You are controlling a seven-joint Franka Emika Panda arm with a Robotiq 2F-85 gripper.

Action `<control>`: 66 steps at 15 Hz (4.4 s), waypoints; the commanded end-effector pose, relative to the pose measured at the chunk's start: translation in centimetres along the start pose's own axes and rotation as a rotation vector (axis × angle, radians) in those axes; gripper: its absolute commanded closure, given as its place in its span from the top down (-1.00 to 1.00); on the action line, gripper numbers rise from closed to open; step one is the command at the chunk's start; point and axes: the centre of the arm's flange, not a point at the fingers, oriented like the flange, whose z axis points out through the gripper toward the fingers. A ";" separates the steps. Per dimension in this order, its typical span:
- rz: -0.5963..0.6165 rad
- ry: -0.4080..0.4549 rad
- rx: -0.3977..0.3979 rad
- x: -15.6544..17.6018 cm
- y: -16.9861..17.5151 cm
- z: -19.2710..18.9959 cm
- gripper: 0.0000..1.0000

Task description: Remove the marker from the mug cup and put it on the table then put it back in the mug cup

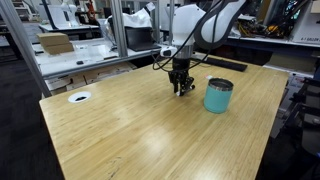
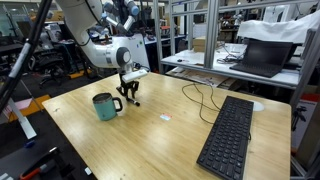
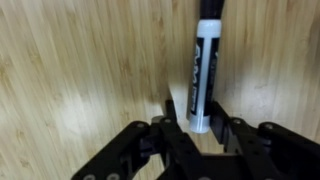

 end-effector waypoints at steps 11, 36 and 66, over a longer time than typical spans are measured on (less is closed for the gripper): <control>0.084 0.037 0.008 1.1 0.6 -3.7 -0.90; 0.410 0.236 -0.061 2.1 -8.9 -13.5 -0.90; 0.641 0.461 -0.127 -4.6 -15.0 -11.6 0.90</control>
